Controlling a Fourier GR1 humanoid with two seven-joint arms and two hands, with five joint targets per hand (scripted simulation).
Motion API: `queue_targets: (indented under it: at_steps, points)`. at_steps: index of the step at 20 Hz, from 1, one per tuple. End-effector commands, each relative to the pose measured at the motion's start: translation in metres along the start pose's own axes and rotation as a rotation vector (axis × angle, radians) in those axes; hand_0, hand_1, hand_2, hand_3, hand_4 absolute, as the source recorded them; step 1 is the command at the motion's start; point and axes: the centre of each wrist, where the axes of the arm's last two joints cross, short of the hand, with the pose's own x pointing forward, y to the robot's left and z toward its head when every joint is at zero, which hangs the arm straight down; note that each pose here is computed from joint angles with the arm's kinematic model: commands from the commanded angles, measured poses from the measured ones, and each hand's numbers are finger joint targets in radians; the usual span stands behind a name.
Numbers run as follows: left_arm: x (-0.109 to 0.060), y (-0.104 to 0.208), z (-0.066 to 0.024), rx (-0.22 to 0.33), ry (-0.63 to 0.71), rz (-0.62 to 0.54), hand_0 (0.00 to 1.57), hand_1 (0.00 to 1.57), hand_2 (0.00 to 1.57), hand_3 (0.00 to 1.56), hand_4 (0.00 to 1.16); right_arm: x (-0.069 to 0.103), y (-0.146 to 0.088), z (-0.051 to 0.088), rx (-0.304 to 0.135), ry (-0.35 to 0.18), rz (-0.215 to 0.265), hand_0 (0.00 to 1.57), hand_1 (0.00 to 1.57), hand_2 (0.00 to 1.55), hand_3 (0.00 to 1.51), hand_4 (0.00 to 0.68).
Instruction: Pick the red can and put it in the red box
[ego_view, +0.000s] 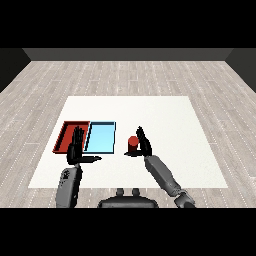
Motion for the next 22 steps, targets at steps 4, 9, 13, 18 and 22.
queue_targets:
  at_steps: [4,9,13,18,22]
  points:
    - [-0.009,0.001,0.0003,-0.01,0.01,0.009,0.0,0.0,0.0,0.0,0.0,-0.006,0.005,0.009,0.023,-0.02,-0.024,0.0,0.0,0.0,0.0,0.0]
    - [0.011,0.013,-0.0024,-0.004,0.008,-0.01,0.0,0.0,0.0,0.0,0.0,-0.007,0.029,0.003,0.03,0.024,-0.037,0.0,0.0,0.0,0.0,0.0]
    - [-0.001,-0.005,-0.0027,0.024,0.013,0.003,0.0,0.0,0.0,0.0,0.0,-0.003,0.013,-0.002,0.03,0.022,-0.014,0.0,0.0,0.0,0.0,0.0]
    - [0.007,-0.011,-0.006,-0.008,0.006,-0.026,0.0,0.0,0.0,0.0,0.0,0.015,0.021,-0.017,-0.018,0.045,0.055,0.0,0.0,0.0,0.0,0.0]
    - [0.016,0.002,0.0116,0.003,0.002,-0.012,0.0,0.0,0.0,0.0,0.0,0.001,0.023,-0.005,-0.092,0.091,0.029,0.0,0.0,0.0,0.0,0.0]
